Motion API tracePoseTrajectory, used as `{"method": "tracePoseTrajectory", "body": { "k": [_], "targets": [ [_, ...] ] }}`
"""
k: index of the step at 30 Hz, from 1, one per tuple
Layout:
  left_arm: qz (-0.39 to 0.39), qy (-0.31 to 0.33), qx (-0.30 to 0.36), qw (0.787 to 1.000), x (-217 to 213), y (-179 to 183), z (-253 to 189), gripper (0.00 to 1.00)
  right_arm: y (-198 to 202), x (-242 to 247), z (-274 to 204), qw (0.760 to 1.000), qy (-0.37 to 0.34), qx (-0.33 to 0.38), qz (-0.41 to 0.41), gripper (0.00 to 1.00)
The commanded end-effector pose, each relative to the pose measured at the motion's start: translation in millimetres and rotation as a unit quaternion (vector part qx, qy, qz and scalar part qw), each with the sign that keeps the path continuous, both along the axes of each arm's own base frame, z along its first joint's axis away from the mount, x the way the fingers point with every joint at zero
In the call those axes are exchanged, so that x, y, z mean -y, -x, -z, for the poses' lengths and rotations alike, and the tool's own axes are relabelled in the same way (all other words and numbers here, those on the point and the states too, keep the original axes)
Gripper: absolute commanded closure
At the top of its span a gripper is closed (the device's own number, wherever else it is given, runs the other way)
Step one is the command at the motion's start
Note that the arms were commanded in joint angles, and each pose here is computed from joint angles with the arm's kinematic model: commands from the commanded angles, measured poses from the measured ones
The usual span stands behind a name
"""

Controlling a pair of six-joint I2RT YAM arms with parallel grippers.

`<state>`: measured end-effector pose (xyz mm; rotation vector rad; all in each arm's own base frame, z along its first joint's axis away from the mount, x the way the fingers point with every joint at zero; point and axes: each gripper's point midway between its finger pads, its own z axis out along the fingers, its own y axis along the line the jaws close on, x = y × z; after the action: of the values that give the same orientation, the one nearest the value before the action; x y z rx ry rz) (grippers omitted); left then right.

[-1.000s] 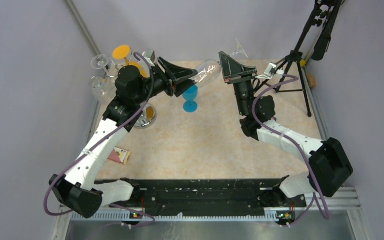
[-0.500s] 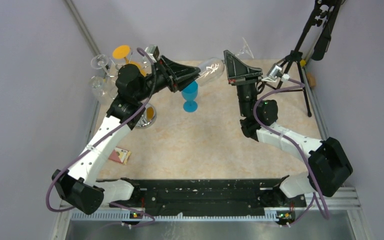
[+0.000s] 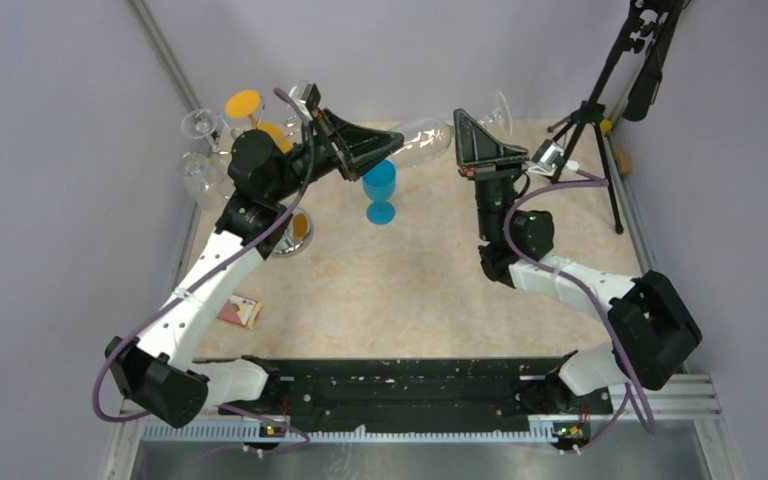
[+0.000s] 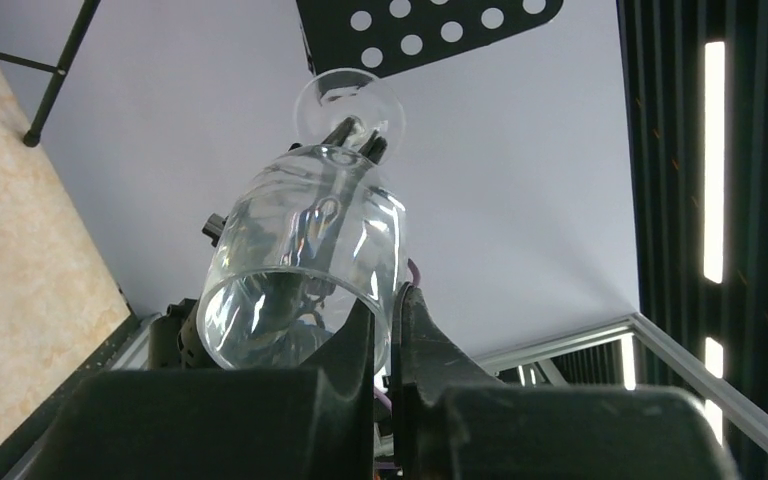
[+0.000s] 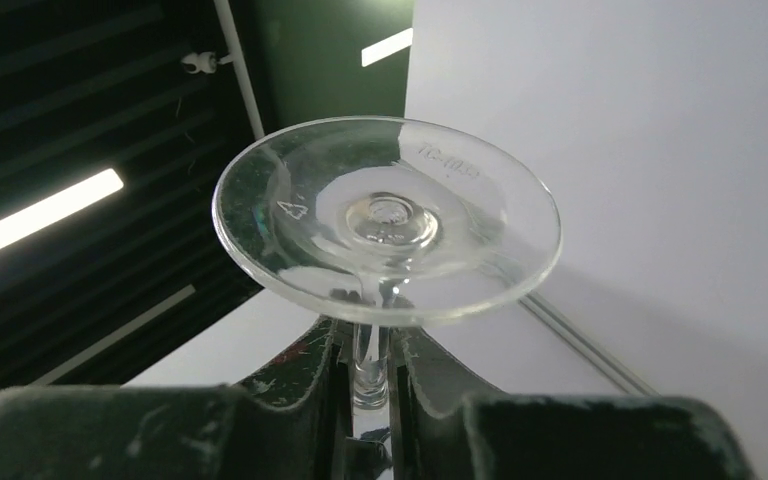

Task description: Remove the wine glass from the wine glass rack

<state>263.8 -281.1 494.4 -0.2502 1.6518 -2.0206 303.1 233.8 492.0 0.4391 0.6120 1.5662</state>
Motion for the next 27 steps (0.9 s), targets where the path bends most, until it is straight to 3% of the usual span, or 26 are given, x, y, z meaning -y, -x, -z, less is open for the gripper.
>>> {"method": "tracePoseTrajectory", "body": {
  "k": [1,4,7,18,27],
  "targets": [
    [-0.027,-0.014,0.062,0.998,-6.0,5.7,-20.0,1.0,7.9,-17.6,11.8,0.999,0.044,0.018,-0.013,0.77],
    [-0.045,-0.047,0.072,0.995,-7.3,1.4,-15.1,1.0,8.8,-17.7,16.5,0.999,0.047,0.015,-0.015,0.56],
    [-0.065,-0.064,0.077,0.993,-8.9,-5.1,-10.9,1.0,9.6,-16.0,21.9,0.999,0.047,0.01,-0.015,0.46],
    [-0.092,-0.117,0.062,0.987,-7.2,-25.9,9.9,1.0,26.6,0.5,52.3,0.999,0.045,-0.007,-0.026,0.29],
    [-0.121,-0.175,0.062,0.975,-6.0,-48.9,30.8,1.0,57.2,7.4,86.1,0.994,0.084,-0.03,-0.07,0.27]
  ]
}}
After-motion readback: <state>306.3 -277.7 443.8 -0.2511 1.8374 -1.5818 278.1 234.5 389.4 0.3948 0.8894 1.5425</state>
